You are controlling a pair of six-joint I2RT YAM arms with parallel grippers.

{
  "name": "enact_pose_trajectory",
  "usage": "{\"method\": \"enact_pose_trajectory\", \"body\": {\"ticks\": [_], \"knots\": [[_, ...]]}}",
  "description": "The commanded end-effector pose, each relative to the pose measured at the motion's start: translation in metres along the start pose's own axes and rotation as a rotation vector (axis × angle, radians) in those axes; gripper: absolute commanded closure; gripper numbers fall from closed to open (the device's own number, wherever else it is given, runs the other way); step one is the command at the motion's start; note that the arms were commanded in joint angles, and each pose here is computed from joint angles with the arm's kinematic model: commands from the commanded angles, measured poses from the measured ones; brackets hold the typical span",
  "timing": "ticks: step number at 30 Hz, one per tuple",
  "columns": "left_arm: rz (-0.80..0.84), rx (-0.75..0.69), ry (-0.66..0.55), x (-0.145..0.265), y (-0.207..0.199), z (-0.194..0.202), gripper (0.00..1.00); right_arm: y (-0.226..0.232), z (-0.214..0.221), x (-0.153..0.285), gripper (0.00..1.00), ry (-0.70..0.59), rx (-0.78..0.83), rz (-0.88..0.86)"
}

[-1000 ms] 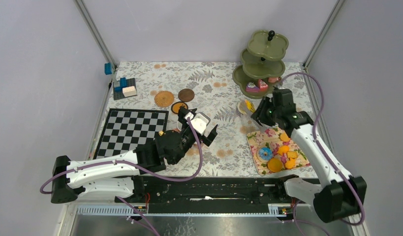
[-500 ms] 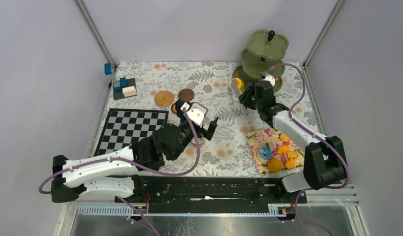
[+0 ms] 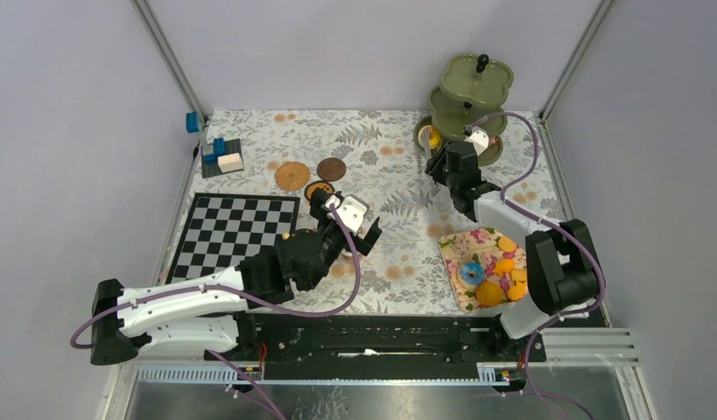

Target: Serve the afternoon tea

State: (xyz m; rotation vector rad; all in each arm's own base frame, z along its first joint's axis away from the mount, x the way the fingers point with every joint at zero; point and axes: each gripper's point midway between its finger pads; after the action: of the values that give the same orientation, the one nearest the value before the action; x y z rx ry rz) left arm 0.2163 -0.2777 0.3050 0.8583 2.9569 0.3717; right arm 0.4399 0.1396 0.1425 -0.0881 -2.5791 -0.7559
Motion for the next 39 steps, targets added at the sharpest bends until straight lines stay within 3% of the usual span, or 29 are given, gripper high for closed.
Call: {"method": "enact_pose_trajectory", "body": {"ticks": [1,27,33,39], "knots": [[-0.060,0.028,-0.068,0.004,0.016,-0.016,0.01,0.020,-0.030,-0.018,0.64,-0.119,-0.041,-0.014],[-0.056,0.016,-0.070,0.005,0.015,-0.009,0.01,-0.015,-0.011,-0.068,0.57,-0.123,0.026,0.179],[-0.040,0.021,-0.067,0.004,0.011,-0.009,0.01,-0.014,-0.009,-0.065,0.47,-0.107,0.039,0.166],[-0.036,0.024,-0.063,0.003,0.010,-0.009,0.01,-0.009,-0.009,-0.063,0.47,-0.098,0.055,0.139]]}}
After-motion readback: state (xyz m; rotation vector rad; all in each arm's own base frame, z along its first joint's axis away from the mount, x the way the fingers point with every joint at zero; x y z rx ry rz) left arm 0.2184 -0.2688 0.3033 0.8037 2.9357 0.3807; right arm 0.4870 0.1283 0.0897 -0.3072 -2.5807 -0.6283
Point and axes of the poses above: each gripper's point midway between its finger pads, its own x axis back along the fingers, its own y axis along the line the jaws close on, z = x × y, and after that the axes turned 3 degrees about -x, right-handed
